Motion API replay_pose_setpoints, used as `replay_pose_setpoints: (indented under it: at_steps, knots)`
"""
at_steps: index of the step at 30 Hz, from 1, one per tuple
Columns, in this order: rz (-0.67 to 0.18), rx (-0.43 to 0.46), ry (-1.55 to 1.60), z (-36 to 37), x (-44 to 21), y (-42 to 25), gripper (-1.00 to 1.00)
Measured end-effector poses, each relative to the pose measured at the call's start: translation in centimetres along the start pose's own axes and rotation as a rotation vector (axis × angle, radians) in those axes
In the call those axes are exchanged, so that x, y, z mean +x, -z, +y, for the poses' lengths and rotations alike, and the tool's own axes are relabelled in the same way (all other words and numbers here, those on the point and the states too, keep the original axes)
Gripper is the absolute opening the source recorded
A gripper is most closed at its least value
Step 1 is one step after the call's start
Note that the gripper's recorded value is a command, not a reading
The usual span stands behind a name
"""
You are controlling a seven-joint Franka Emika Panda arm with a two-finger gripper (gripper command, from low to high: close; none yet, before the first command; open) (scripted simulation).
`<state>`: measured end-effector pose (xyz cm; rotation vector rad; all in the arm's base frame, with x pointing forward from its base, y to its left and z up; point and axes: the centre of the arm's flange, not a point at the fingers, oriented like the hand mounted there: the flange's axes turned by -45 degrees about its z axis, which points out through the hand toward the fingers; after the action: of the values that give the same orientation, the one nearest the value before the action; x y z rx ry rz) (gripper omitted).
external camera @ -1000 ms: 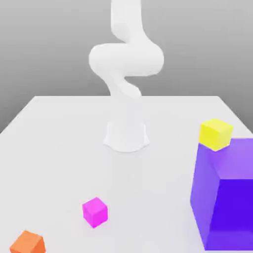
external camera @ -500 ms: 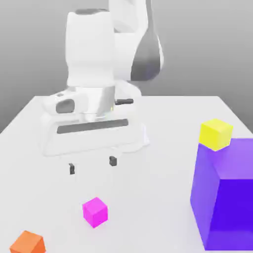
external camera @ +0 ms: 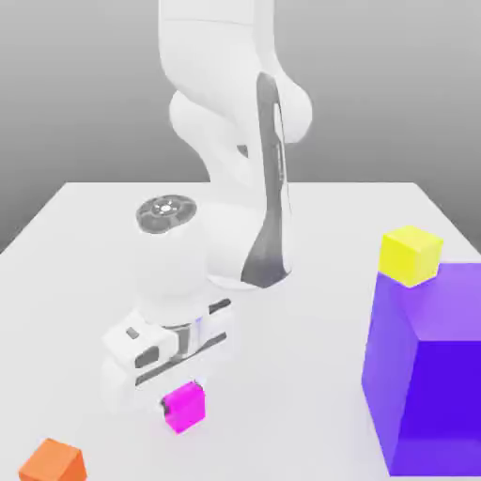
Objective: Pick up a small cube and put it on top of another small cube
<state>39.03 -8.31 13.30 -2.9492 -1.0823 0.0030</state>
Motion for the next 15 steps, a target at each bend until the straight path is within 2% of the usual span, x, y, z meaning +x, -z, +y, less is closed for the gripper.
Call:
replay_pose_setpoints:
  at_steps: [3,9,15]
  knots:
    - [0.0,0.0,0.0,0.0,0.0,0.4,-1.0]
    - [0.007,-0.007,0.019,0.3,0.8,6.3,-1.0]
    - [0.022,-0.031,0.204,-1.6,11.6,13.1,-1.0]
